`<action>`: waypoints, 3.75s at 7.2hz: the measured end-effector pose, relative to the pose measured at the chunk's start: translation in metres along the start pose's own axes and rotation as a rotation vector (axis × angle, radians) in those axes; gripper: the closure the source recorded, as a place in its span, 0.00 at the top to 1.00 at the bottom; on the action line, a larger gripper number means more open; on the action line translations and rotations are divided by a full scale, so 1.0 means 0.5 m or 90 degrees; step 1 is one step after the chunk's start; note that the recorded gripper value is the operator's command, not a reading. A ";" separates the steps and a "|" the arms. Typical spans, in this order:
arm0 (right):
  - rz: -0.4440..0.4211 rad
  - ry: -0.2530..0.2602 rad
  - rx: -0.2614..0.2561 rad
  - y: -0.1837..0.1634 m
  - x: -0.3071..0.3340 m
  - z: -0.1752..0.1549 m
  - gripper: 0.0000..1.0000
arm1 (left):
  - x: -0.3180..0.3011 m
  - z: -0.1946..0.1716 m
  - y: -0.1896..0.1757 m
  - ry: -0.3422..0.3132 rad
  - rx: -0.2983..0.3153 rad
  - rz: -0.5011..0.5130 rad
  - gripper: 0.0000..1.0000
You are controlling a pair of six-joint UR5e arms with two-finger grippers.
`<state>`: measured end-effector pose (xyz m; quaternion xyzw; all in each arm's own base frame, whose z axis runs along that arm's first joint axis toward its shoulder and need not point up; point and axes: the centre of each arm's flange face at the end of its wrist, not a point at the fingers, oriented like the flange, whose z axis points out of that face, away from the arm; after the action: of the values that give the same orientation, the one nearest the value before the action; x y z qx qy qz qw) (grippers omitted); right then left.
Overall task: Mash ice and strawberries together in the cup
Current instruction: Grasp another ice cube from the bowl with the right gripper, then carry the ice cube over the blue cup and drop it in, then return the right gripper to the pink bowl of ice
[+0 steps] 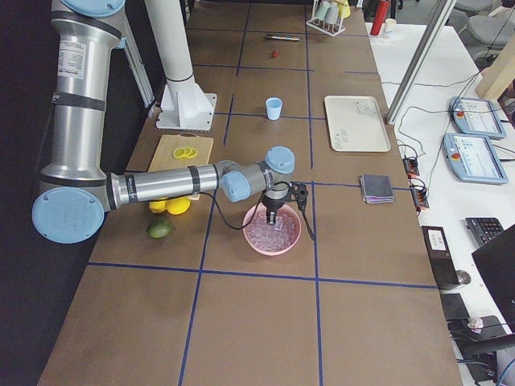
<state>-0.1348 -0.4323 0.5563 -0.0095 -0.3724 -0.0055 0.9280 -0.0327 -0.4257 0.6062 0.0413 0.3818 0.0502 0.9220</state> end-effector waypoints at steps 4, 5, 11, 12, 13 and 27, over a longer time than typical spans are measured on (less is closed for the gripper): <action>0.061 -0.109 0.020 0.011 -0.322 -0.096 0.00 | 0.000 0.000 0.000 0.000 0.000 0.000 1.00; 0.083 -0.134 0.009 0.016 -0.461 -0.087 0.00 | 0.000 0.000 0.000 0.000 0.000 0.000 1.00; 0.258 -0.136 -0.003 -0.001 -1.157 -0.010 0.06 | 0.004 -0.003 -0.001 0.004 0.002 0.002 1.00; 0.258 -0.141 0.003 -0.001 -1.182 -0.004 0.61 | 0.005 -0.004 -0.001 0.004 0.002 0.002 1.00; 0.256 -0.143 0.005 0.000 -1.192 0.001 0.73 | 0.006 -0.005 -0.001 0.004 0.002 0.003 1.00; 0.012 -0.002 0.046 -0.031 -0.252 -0.087 1.00 | 0.002 -0.003 0.000 0.003 0.001 0.000 1.00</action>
<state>-0.1960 -0.4482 0.4381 0.0202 -0.3736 0.0169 0.9272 -0.0330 -0.4256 0.6047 0.0419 0.3839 0.0499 0.9211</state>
